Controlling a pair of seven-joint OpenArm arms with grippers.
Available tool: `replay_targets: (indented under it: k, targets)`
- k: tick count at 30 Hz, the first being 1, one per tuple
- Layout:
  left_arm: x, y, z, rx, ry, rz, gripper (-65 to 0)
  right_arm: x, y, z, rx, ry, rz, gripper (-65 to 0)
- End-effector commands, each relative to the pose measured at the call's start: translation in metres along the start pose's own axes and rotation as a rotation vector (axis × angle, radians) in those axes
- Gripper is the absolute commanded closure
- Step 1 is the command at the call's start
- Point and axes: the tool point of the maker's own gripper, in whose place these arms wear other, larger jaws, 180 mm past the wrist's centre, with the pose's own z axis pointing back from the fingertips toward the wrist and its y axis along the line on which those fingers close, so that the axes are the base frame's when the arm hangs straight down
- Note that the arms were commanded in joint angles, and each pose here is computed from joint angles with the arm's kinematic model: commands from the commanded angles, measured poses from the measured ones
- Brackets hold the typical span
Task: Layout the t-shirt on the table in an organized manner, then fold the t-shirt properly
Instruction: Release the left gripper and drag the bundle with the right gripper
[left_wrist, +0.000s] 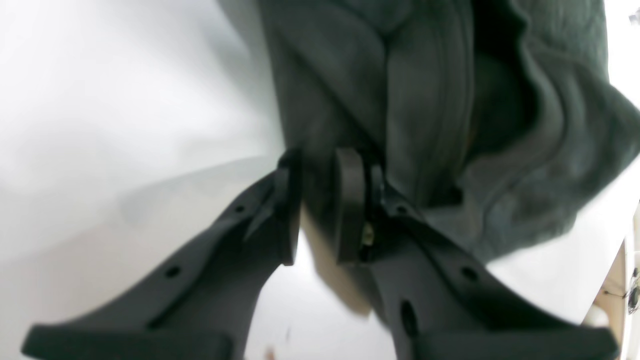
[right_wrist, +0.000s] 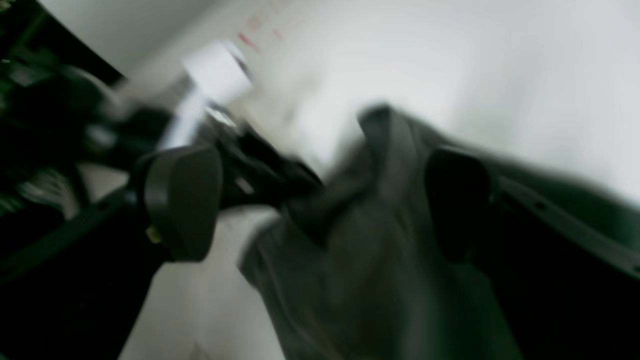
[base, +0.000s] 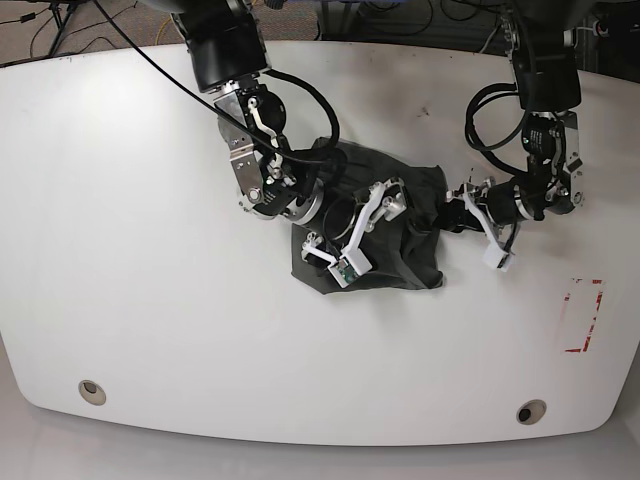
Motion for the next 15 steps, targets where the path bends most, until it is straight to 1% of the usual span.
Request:
replay_targets:
  k: [1,3,10,13,15]
  targets:
    - [0.032,0.002,0.019,-0.001,-0.089,-0.042,-10.4,0.022,0.005,0.002,0.029,-0.060,0.050,-61.5]
    - [0.039,0.001,0.026,-0.011,-0.114,-0.047,-10.4,0.015,0.010,0.002,0.044,-0.036,0.073,-59.5]
    - [0.063,0.000,0.066,-0.015,-0.194,-0.109,-10.4,-0.003,0.025,-0.001,0.093,0.030,0.138,-45.3]
    - [0.073,0.009,0.095,0.025,-0.239,-0.135,-10.4,-0.009,0.030,-0.002,0.110,0.051,0.157,-42.3]
    - [0.075,0.017,0.112,0.058,-0.262,-0.138,-10.4,-0.007,0.033,-0.004,0.116,0.051,0.170,-42.5]
